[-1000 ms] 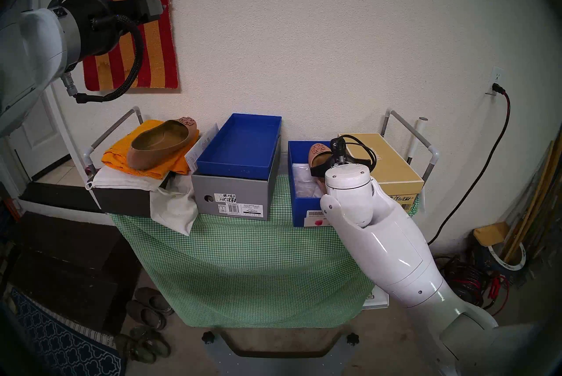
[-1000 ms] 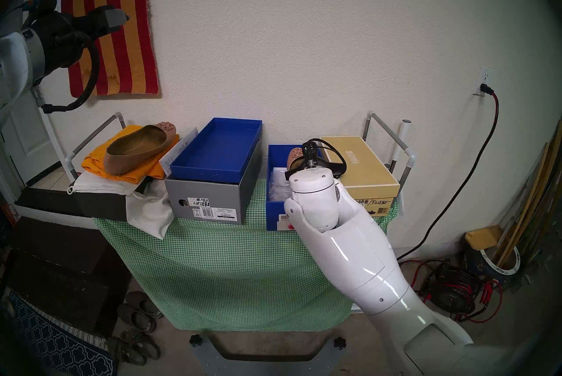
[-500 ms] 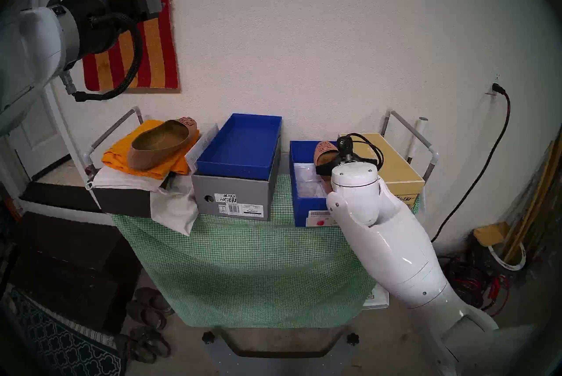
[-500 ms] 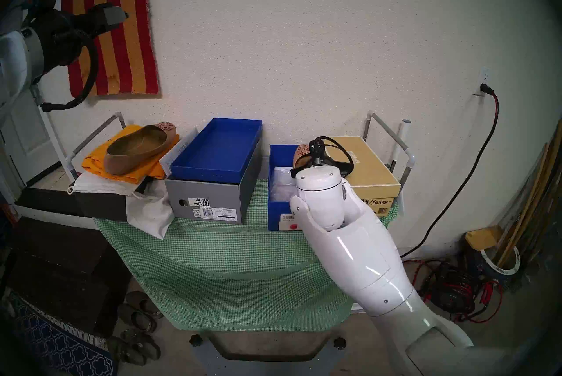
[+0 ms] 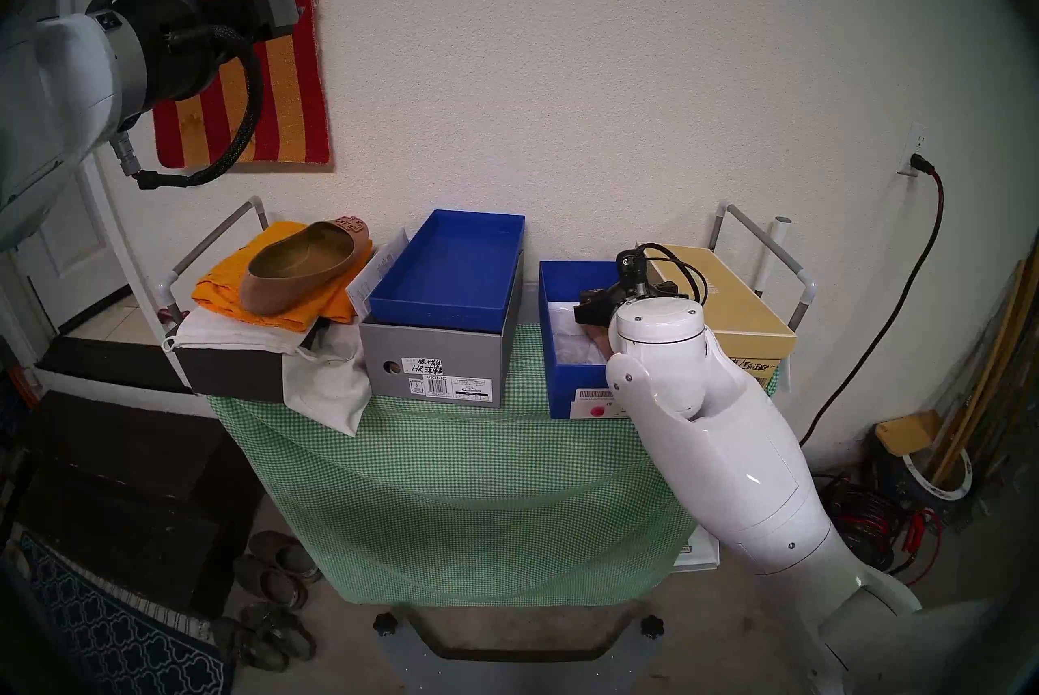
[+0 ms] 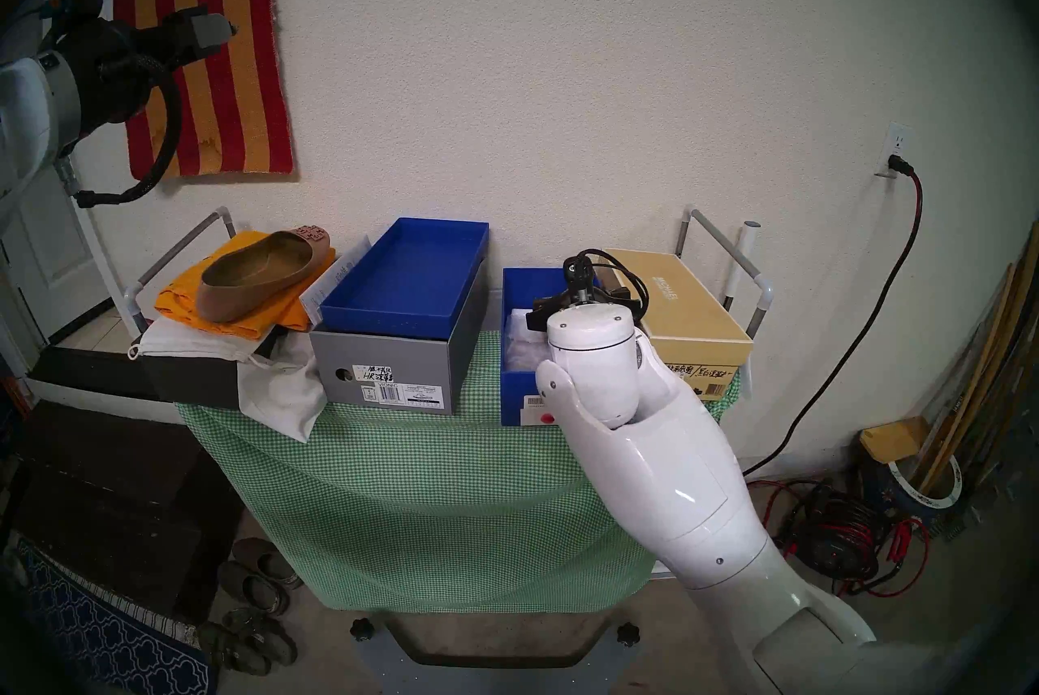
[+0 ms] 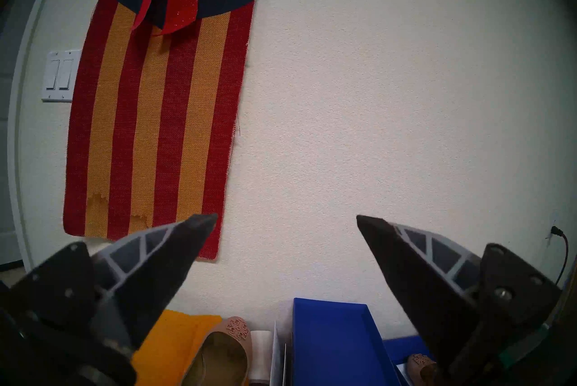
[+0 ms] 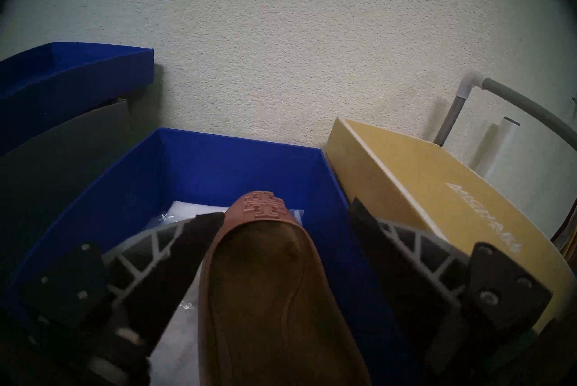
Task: Put shoes into shoe box
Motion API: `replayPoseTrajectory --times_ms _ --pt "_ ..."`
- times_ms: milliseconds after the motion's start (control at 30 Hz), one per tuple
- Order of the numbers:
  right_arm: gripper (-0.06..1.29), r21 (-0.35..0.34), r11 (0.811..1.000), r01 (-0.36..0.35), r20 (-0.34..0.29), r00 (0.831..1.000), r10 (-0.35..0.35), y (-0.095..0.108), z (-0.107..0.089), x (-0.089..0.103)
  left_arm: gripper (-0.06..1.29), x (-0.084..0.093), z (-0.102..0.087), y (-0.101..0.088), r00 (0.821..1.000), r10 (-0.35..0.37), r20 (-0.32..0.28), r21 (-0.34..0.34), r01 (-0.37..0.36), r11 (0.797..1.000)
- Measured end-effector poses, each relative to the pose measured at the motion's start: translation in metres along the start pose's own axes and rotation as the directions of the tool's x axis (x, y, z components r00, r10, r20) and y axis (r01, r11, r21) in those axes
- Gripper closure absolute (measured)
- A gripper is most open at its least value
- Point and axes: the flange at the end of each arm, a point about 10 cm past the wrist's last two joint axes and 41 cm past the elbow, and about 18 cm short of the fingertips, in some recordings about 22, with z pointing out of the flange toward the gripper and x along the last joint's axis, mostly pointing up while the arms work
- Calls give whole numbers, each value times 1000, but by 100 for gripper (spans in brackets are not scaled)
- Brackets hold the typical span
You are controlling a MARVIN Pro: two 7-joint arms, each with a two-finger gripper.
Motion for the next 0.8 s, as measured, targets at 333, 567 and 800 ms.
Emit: replayPoseTrajectory --times_ms 333,567,800 --pt "10 1 997 -76 -125 989 75 6 -8 18 -4 -19 8 -13 1000 -6 30 17 6 1000" --pt "6 31 993 -116 -255 959 120 5 -21 32 -4 -29 12 -21 999 -10 34 15 9 1000" --pt "6 27 986 -166 -404 900 163 17 -34 48 -4 -32 13 -26 1000 -10 23 6 10 1000"
